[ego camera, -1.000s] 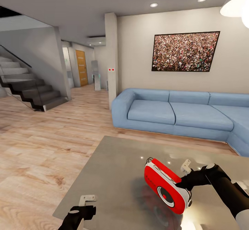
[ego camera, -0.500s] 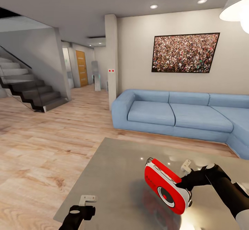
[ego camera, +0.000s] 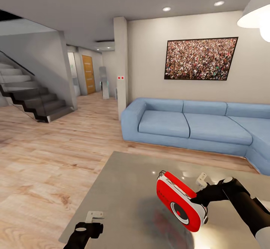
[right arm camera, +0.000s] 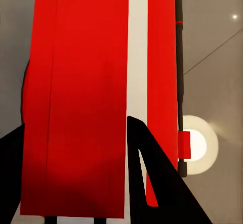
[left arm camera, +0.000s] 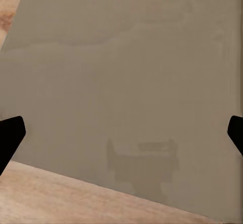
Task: Turn on the radio receiver that's on the table in the living room.
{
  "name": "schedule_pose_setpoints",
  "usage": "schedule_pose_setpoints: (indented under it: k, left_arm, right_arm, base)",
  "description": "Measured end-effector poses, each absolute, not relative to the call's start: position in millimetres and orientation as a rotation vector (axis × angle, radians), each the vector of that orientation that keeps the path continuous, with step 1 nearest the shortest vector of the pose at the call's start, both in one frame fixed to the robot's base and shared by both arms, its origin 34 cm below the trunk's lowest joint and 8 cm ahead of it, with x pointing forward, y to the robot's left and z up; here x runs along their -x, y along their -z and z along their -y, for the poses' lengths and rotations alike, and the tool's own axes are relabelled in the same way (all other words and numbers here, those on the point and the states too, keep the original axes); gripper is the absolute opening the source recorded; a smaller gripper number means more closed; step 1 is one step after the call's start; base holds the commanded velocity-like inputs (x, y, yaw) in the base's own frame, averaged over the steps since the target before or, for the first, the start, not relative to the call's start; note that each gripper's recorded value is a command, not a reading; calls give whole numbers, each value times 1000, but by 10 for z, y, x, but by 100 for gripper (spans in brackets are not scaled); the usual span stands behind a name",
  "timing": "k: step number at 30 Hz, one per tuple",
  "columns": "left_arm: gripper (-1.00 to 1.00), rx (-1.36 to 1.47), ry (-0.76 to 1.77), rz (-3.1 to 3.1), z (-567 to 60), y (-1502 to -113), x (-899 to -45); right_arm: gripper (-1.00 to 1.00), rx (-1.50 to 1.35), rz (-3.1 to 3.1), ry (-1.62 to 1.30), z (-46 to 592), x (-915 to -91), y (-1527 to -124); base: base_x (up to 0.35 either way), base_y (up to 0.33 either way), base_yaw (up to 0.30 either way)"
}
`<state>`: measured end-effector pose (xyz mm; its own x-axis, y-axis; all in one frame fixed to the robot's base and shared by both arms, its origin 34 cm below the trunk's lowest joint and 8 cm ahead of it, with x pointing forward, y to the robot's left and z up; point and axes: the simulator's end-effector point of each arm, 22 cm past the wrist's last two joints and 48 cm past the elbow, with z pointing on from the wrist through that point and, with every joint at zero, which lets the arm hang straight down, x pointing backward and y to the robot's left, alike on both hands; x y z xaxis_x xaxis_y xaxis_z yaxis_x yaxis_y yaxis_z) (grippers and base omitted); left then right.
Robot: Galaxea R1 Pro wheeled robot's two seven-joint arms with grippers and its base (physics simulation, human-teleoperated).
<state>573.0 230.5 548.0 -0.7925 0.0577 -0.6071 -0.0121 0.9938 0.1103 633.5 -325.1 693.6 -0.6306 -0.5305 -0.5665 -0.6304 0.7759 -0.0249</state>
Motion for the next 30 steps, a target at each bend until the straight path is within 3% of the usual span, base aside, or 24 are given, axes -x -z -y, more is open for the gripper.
schedule_pose_setpoints:
  k: [30]
  left_arm:
    - [100,-32,-142,-2482,-2304,-6032,-5782]
  right_arm:
    - [-100,863,-2400,-251,3216,-6390,-7503]
  base:
    - [0,0,0]
